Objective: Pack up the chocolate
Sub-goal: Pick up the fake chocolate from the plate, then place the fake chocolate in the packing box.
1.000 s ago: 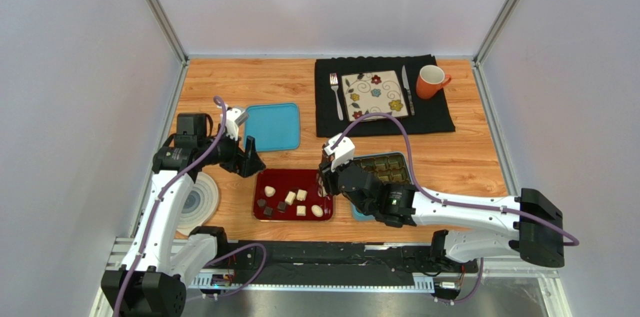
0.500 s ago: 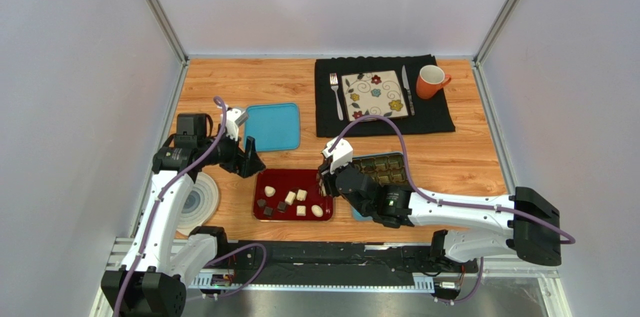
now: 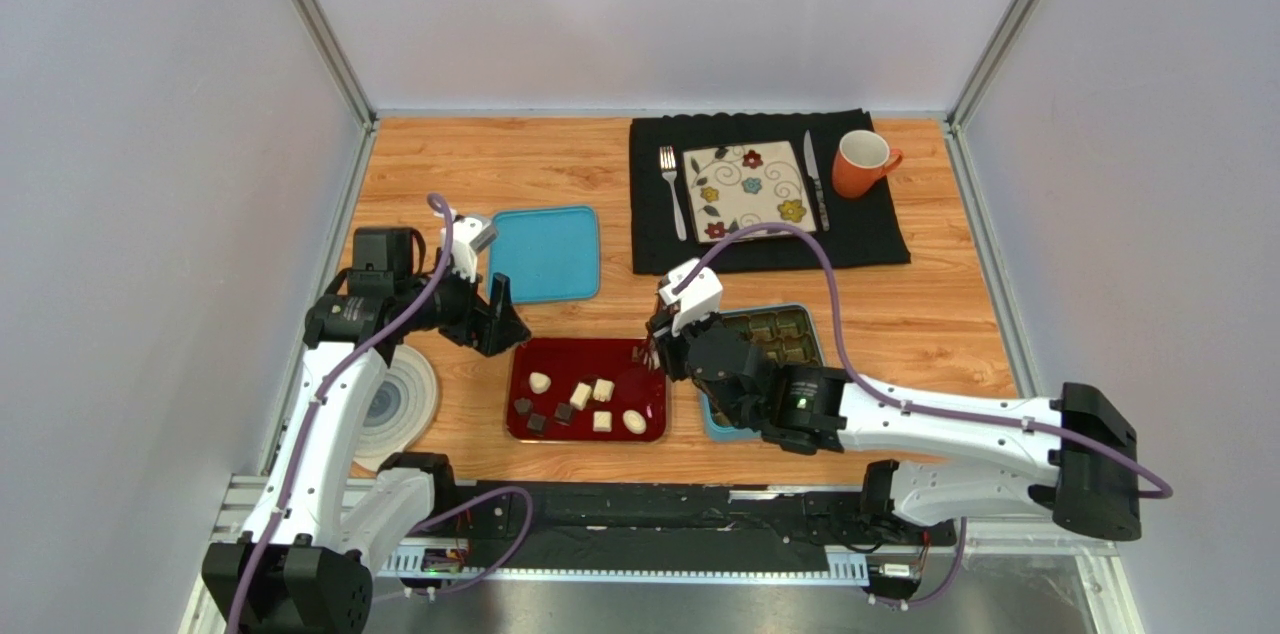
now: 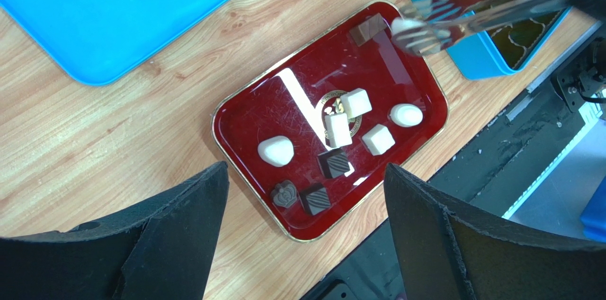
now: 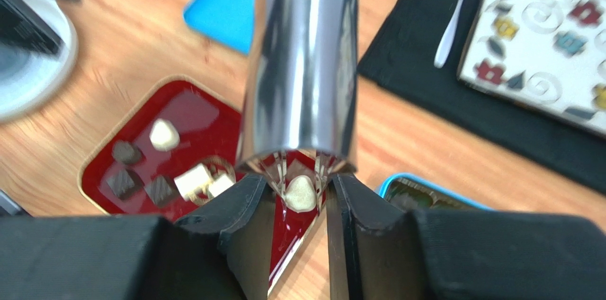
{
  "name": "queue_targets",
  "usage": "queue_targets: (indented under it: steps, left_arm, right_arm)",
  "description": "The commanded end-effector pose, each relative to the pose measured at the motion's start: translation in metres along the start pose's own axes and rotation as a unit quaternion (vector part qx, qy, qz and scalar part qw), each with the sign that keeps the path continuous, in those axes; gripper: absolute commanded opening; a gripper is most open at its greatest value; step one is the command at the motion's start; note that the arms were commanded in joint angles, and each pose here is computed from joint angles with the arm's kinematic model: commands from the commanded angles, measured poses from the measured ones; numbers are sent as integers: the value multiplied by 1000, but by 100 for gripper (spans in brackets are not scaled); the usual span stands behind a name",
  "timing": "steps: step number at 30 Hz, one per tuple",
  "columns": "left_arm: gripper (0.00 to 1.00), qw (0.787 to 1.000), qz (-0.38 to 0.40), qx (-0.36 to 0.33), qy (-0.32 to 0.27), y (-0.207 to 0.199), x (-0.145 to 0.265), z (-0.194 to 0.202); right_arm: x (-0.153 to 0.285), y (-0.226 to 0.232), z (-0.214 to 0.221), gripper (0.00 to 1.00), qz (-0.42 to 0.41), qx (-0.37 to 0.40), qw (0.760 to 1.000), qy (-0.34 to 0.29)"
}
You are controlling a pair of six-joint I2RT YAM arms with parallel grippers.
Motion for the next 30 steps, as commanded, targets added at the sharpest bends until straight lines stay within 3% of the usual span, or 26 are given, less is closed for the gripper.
queue_targets:
  steps: [1,6,15,26,30]
  left_arm:
    - [88,1000,0,-14,-9,-3,5,-4]
    - [88,1000,1,-14,-10,-4,5,-4]
    - [88,1000,3,-13,-7,-4,4,-2]
    - [88,1000,3,-13,-7,-3,4,-4]
    - [88,1000,4,-11,-7,-3,4,-4]
  right_arm:
    - [24,-6,-75,12,13,-28,995,-92]
    - [43,-51,-98,12,61,-48,989,-125]
    - [42,-124,-67,12,160,-68,980,-96]
    - [34,-143,-50,15,191,-72,976,-74]
    - [33,-143,-48,24,189,-71,977,-69]
Point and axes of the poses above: each gripper's point midway between its finger pads, its own x axis back along the fingers, its own y axis along the line the jaws close on, z = x × y, the point moved 5 cm from there along x, back along the fingers, and after that the axes turned 11 degrees about -x, right-handed, at the moved point
